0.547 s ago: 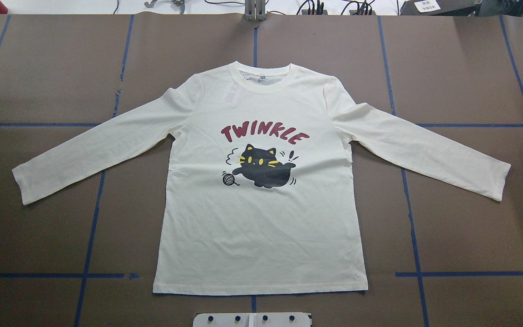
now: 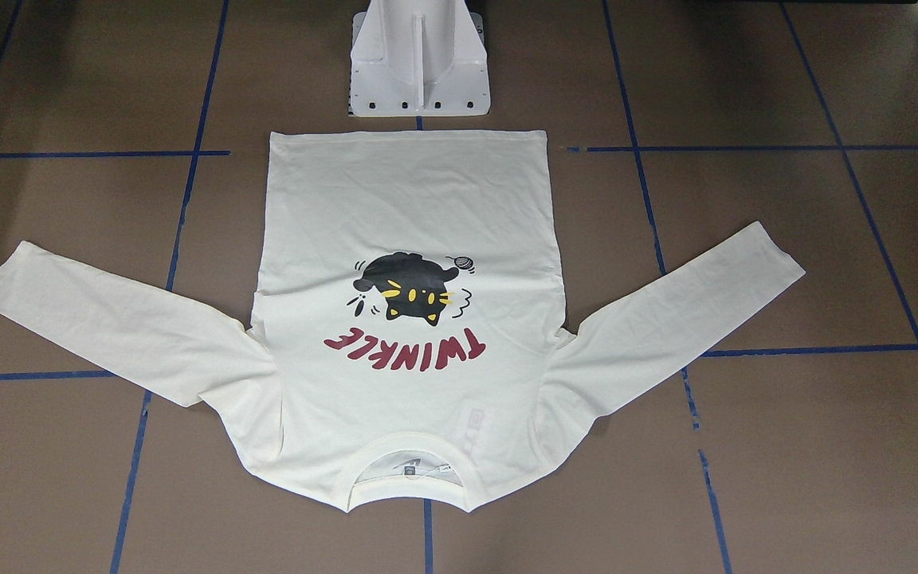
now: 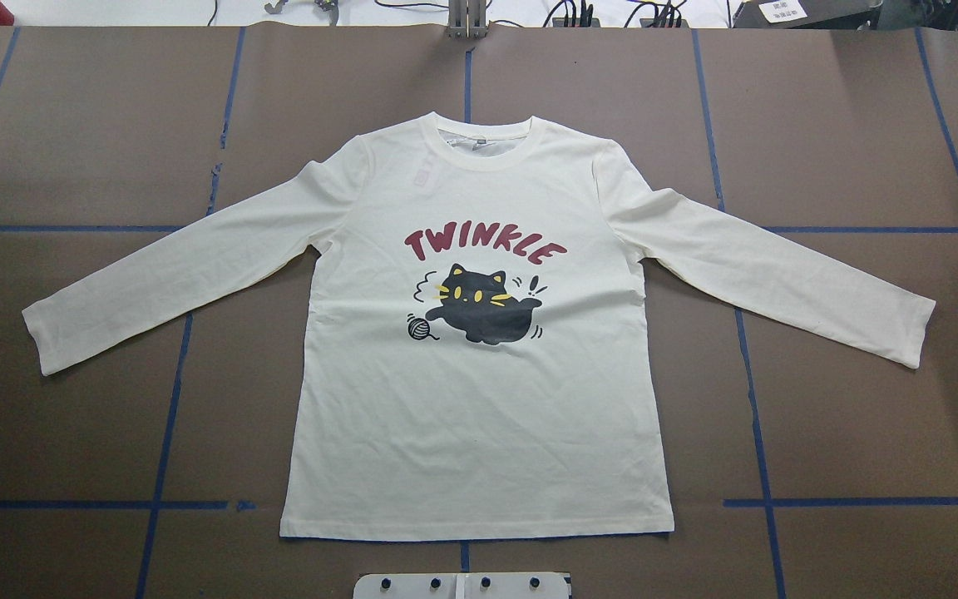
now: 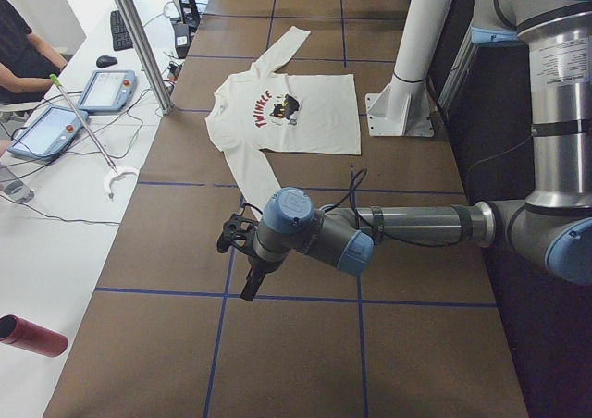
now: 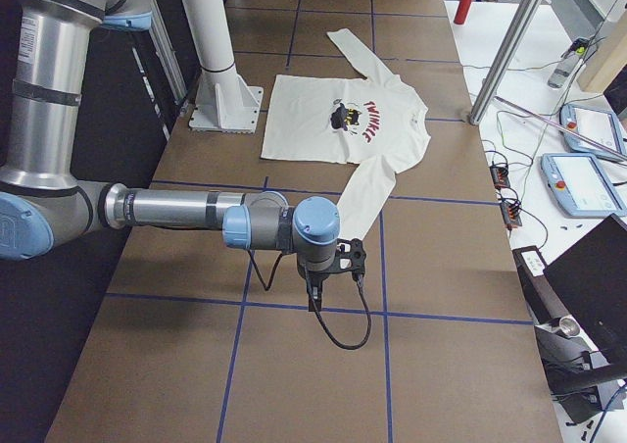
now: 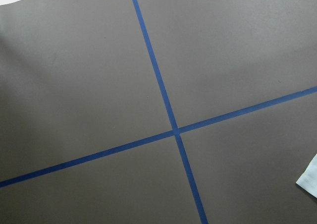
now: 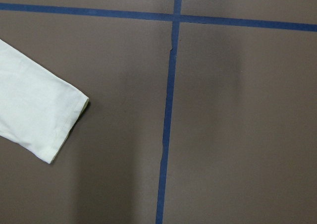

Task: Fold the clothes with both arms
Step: 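Move the right gripper toward the sleeve cuff nearest it, then grasp the sleeve cuff with the right gripper and fold it across the chest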

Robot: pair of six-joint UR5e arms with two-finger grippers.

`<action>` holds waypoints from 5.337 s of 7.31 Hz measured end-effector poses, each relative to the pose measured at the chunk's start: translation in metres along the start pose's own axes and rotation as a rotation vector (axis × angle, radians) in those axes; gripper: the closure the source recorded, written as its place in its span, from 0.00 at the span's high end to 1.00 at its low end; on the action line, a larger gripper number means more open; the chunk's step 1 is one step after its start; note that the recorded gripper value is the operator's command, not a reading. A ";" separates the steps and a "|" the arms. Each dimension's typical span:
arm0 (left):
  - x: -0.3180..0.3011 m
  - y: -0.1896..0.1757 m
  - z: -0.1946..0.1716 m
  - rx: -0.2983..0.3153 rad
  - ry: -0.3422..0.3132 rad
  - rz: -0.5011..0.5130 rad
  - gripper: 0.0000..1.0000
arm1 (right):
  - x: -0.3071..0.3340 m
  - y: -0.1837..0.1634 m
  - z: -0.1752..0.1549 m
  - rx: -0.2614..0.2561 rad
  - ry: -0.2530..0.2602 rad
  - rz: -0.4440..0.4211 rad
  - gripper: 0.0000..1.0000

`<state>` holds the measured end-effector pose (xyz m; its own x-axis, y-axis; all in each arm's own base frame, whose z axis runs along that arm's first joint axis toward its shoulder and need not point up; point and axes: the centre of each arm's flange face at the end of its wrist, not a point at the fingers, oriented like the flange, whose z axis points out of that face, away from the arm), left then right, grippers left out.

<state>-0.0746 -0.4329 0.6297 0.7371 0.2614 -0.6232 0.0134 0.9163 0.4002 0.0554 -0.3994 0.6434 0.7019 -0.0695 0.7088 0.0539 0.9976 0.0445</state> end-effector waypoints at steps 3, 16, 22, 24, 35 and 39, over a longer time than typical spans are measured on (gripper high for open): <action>0.005 0.014 -0.001 0.006 0.014 0.005 1.00 | -0.003 -0.014 0.024 0.044 -0.033 -0.036 1.00; 0.003 0.017 0.002 0.005 0.016 0.007 1.00 | -0.109 -0.064 0.174 0.075 -0.068 0.183 0.81; 0.003 0.017 0.002 0.005 0.015 0.007 1.00 | -0.116 -0.066 0.178 0.064 -0.075 0.224 0.00; 0.003 0.017 0.002 0.006 0.016 0.008 1.00 | -0.127 -0.071 0.171 0.069 -0.098 0.210 0.00; 0.009 0.004 -0.005 0.026 0.017 0.026 1.00 | -0.820 -0.140 0.093 0.201 -0.299 0.287 0.99; 0.061 -0.022 0.023 0.033 0.109 -0.068 1.00 | -0.923 -0.148 0.106 0.249 -0.309 0.356 1.00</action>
<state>-0.0147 -0.4441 0.5981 0.6555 0.2319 -0.7187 0.0849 0.9230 0.3752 -0.6751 -0.4823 0.0570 0.4016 0.2418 0.8833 -0.3463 0.9330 -0.0979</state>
